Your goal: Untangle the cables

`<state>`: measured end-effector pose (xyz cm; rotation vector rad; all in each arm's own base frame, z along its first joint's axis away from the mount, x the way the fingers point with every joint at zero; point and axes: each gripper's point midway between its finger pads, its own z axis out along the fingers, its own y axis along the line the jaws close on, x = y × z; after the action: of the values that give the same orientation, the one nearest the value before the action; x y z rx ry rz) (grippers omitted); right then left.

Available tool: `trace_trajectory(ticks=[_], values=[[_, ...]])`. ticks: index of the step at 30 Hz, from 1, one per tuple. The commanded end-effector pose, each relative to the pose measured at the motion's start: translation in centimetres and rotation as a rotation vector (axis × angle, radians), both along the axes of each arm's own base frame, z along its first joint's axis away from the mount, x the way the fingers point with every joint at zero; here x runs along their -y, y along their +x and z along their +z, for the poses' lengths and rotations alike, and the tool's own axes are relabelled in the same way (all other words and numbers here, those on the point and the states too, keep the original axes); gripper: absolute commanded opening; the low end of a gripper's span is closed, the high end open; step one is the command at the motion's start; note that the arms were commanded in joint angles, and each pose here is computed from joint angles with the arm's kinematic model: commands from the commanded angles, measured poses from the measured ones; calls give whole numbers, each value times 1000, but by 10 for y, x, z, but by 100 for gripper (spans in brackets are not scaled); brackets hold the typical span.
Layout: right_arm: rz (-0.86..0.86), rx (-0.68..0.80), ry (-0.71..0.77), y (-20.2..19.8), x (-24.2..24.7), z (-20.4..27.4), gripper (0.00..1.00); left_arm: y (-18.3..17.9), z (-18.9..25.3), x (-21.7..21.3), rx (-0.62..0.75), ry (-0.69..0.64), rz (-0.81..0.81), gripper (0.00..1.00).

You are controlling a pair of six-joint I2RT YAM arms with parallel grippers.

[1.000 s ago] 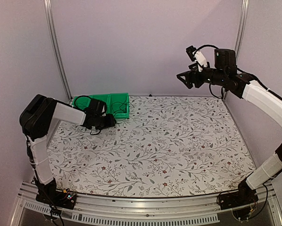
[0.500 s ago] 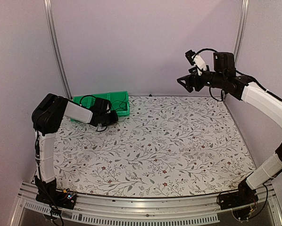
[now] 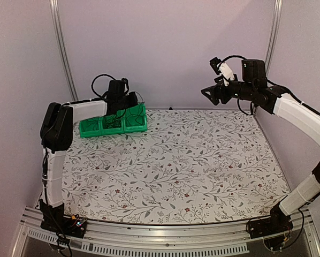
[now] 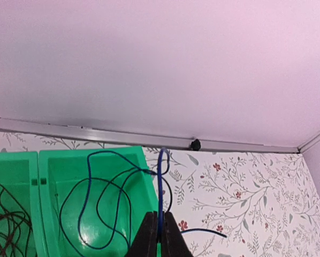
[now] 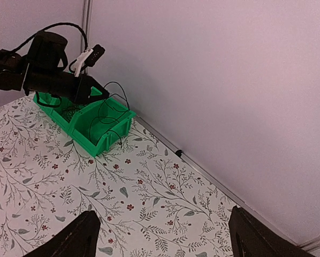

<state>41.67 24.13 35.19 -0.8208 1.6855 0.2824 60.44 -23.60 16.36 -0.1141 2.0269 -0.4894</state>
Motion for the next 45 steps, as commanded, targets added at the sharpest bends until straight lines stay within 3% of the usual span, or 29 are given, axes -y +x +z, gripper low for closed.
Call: trace_trajectory(ticks=[1, 14, 17, 20, 25, 32, 45], values=[[-10, -5, -21, 4, 2, -7, 88, 16, -82, -25, -171, 142, 71, 0], [-5, 7, -36, -2, 5, -12, 88, 9, -86, -38, -220, 190, 128, 0], [0, 6, -32, -2, 4, -12, 88, 5, -58, -35, -151, 182, 122, 0], [3, 3, -29, -2, 3, -13, 88, 3, -11, -26, 1, 107, 59, 0], [15, -17, -23, -3, 0, -19, 87, 23, 59, -32, 142, 58, 44, 0], [25, -31, -16, -2, -2, -23, 87, 30, 117, -25, 241, 14, 12, 0], [24, -48, -23, -2, -2, -32, 87, 20, 69, -25, 138, -6, 24, 0]])
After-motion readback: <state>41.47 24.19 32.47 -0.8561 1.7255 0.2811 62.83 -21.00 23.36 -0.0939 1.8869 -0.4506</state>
